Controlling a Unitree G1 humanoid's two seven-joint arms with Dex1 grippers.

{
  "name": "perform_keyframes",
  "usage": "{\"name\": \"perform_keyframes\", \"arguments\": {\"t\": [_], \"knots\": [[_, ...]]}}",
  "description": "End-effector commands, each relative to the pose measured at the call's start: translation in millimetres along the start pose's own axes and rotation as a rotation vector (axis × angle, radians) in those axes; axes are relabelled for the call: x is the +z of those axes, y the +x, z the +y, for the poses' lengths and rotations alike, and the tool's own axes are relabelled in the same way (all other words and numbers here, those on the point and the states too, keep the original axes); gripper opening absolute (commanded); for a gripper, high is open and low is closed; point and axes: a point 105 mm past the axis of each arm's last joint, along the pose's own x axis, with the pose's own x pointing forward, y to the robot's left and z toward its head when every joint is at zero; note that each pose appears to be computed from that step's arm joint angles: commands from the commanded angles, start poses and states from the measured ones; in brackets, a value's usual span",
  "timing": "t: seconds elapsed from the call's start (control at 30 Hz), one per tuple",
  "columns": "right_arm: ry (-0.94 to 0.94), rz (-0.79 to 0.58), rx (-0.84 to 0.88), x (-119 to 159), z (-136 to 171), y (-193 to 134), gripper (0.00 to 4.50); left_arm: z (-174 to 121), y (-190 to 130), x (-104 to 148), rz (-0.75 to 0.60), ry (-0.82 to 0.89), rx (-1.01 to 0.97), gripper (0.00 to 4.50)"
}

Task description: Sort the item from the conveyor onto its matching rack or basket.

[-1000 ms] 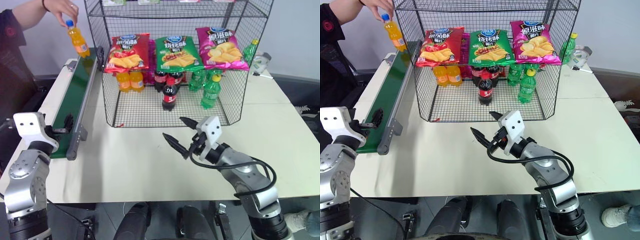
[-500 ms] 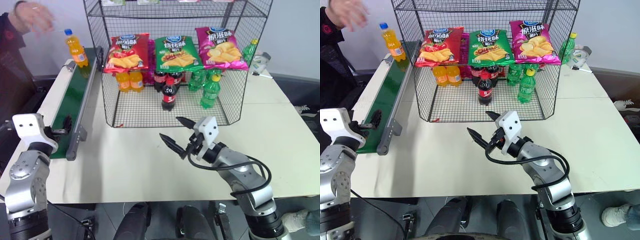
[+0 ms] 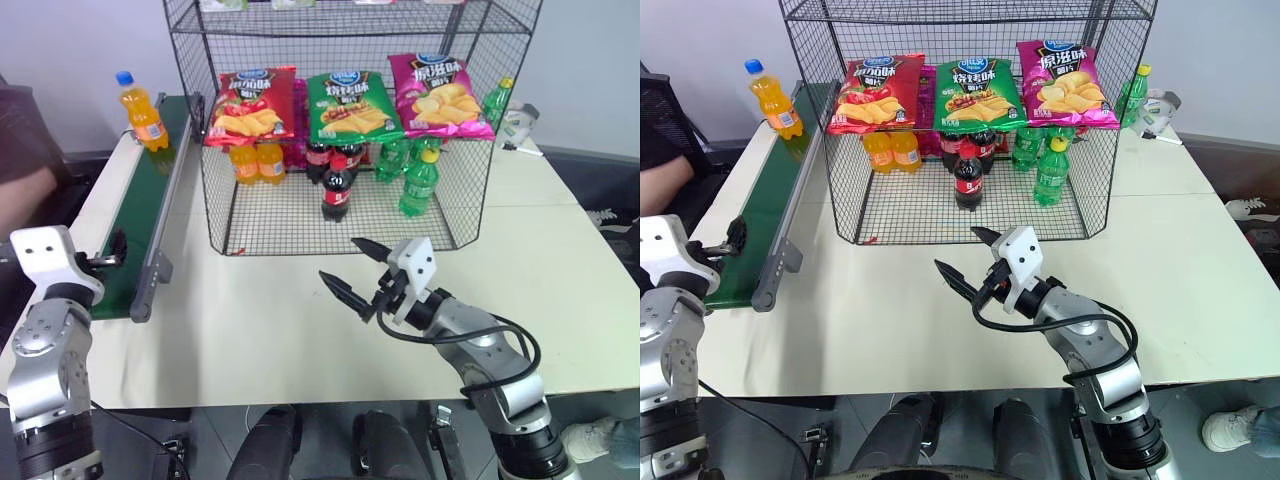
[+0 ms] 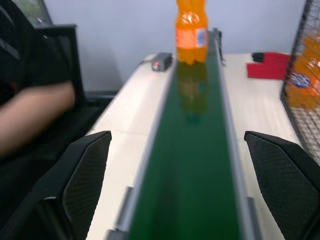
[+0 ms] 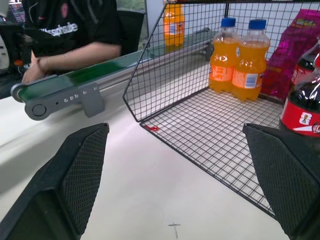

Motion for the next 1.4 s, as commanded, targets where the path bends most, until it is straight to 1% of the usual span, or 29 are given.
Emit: {"name": "perform_keyframes", "arguments": {"t": [0.03, 0.23, 0.5, 0.7, 1.03, 1.23, 1.4], "knots": [[-0.03, -0.057, 0.013, 13.4, 2.8, 3.6, 4.5, 12.6, 0.7, 12.3, -0.048, 0.019, 0.034, 4.47], [-0.033, -0.064, 0.001, 14.8, 2.7, 3.7, 4.5, 4.9, 5.1, 7.1, -0.042, 0.032, 0.005, 4.47], [-0.028, -0.07, 0.0, 17.5, 4.7, 5.3, 4.5, -3.6, 8.5, 6.4, -0.054, 0.062, -0.016, 4.47], [-0.031, -0.074, -0.012, 22.9, 7.6, 6.0, 4.5, -16.5, 11.2, 3.5, -0.058, 0.08, -0.051, 4.47], [-0.034, -0.074, -0.013, 29.4, 11.2, 5.3, 4.5, -17.2, 11.2, 7.1, -0.089, 0.051, -0.046, 4.47], [-0.032, -0.074, -0.014, 32.1, 11.4, 4.7, 4.5, -8.3, 11.9, 10.4, -0.096, -0.008, -0.003, 4.47], [-0.031, -0.074, -0.024, 33.1, 8.4, 4.8, 4.5, -7.3, 13.0, 13.6, -0.107, -0.032, -0.005, 4.47]]}}
